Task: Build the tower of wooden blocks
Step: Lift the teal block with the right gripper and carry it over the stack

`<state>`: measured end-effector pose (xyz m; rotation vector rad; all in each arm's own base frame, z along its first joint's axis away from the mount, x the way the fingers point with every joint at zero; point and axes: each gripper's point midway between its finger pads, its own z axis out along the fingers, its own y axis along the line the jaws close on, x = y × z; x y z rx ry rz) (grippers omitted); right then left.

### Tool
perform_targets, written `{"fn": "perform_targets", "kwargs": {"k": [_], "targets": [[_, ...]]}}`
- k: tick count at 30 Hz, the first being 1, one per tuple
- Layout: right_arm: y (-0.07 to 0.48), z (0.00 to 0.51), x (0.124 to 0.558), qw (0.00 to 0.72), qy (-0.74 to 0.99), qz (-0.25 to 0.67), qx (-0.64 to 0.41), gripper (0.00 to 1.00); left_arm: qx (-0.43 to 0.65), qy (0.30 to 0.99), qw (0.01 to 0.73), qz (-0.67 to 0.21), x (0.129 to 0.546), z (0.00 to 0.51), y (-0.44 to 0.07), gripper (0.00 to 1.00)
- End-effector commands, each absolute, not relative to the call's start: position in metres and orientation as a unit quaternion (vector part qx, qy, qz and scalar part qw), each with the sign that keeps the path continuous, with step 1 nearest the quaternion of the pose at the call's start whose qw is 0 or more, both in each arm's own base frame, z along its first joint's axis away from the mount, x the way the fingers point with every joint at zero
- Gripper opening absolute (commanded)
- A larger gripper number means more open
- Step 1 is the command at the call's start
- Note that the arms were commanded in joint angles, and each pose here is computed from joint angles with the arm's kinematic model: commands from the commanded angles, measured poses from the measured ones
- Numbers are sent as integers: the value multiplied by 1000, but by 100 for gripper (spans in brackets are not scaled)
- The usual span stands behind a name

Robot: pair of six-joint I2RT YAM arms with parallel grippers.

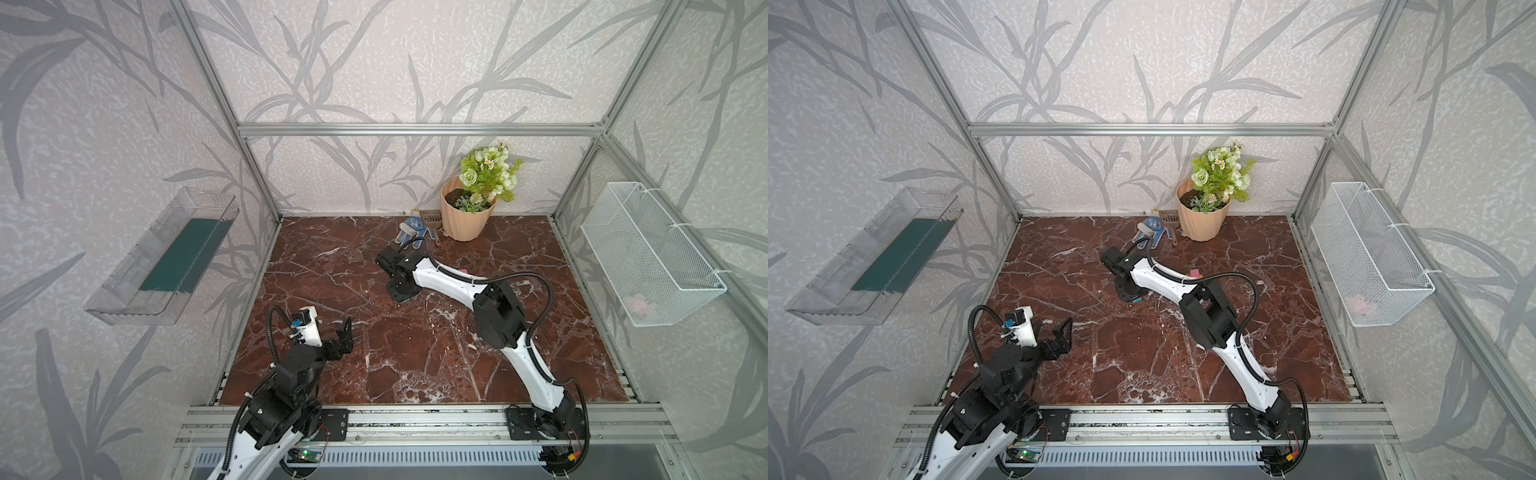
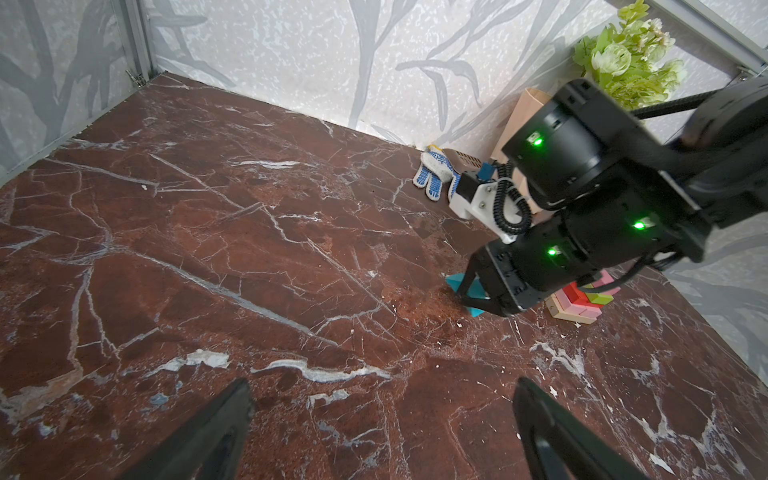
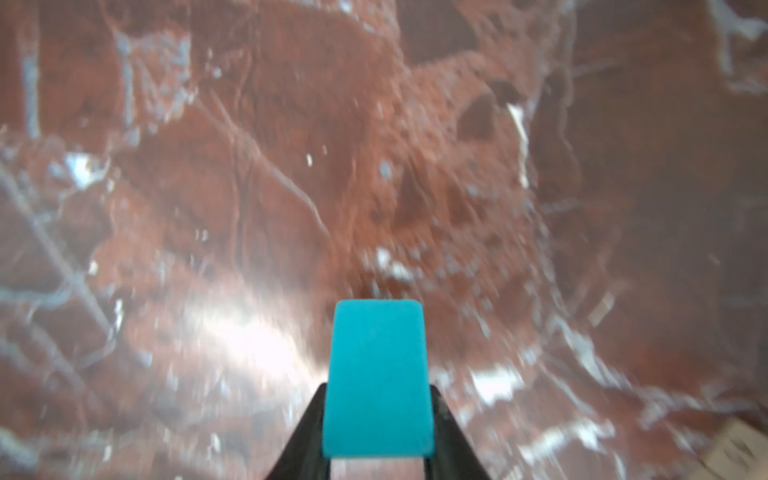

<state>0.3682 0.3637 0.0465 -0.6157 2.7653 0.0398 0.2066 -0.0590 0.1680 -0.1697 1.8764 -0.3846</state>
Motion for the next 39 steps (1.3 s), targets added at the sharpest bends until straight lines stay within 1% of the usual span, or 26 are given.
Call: {"fn": "perform_targets", "kwargs": {"k": [1, 9, 15, 22, 26, 39], "targets": [[357, 113, 365, 214, 954, 46, -203, 23, -70, 798, 576, -165, 207, 171, -60, 99], [303, 167, 353, 280, 946, 56, -155, 23, -68, 798, 575, -167, 207, 171, -61, 99], [263, 186, 349, 308, 943, 66, -110, 23, -68, 798, 575, -167, 207, 171, -61, 99], [233, 203, 336, 335, 936, 75, -81, 24, -70, 797, 576, -166, 207, 171, -60, 99], [216, 202, 332, 343, 934, 77, -64, 26, -69, 798, 575, -166, 207, 170, -61, 99], [179, 176, 341, 315, 947, 64, -25, 25, -71, 798, 576, -165, 207, 171, -59, 99]]}}
